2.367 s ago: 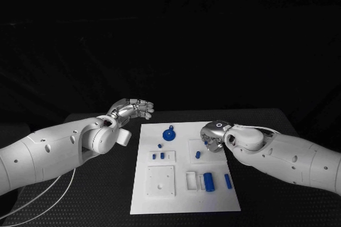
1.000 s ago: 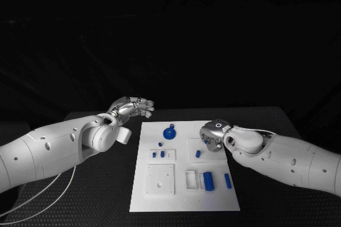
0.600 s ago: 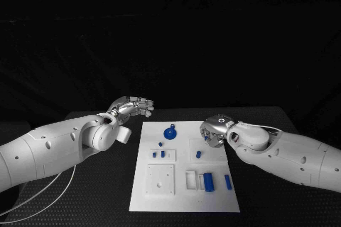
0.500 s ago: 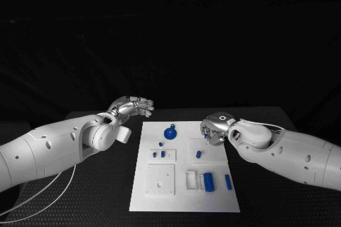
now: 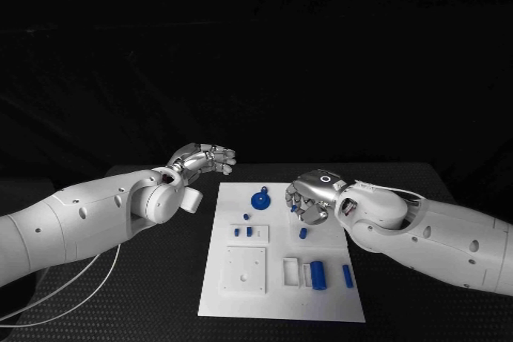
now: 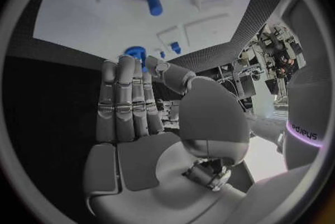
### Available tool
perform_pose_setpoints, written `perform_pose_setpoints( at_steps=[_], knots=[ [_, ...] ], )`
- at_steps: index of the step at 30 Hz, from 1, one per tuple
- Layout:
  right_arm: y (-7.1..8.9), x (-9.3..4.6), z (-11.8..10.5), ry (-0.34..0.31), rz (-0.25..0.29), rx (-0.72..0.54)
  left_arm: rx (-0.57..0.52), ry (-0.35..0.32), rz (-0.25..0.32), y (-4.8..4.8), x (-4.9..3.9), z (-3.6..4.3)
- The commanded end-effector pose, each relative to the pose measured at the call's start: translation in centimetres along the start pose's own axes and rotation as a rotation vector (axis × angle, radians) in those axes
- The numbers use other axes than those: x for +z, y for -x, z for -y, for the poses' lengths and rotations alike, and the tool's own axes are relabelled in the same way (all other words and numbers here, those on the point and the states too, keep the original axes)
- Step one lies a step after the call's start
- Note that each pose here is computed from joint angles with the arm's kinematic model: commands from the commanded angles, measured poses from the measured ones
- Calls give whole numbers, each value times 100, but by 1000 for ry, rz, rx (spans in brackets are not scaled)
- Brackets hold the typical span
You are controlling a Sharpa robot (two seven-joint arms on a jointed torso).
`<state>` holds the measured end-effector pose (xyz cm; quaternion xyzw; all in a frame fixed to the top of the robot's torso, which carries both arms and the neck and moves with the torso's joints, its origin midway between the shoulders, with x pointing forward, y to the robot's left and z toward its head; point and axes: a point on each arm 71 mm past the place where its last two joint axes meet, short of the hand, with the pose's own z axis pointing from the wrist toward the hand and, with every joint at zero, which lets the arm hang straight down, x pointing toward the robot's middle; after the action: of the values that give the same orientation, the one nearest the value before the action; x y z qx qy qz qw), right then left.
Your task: Assemble the parts on the task board
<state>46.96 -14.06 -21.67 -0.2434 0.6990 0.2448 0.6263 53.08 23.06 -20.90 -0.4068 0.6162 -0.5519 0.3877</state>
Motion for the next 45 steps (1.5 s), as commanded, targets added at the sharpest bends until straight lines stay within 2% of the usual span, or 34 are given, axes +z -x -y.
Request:
perform_pose_setpoints(
  at_steps=[1, 8, 13, 18, 26, 45],
  knots=[
    [-8, 36, -176, 46, 16, 38, -12, -6, -7, -14, 12, 9],
    [-102, 128, -526, 124, 9, 23, -10, -6, -2, -21, 28, 8],
    [-336, 171, -777, 179, -31, 15, -12, -7, -2, -31, 42, 8],
    [-561, 187, -921, 201, -69, 15, -12, -7, -4, -52, 55, 9],
    [-748, 205, -1033, 214, -96, 17, -14, -5, -10, -70, 61, 9],
    [-845, 196, -1016, 205, -133, 2, -17, -2, -19, -96, 71, 7]
  ],
)
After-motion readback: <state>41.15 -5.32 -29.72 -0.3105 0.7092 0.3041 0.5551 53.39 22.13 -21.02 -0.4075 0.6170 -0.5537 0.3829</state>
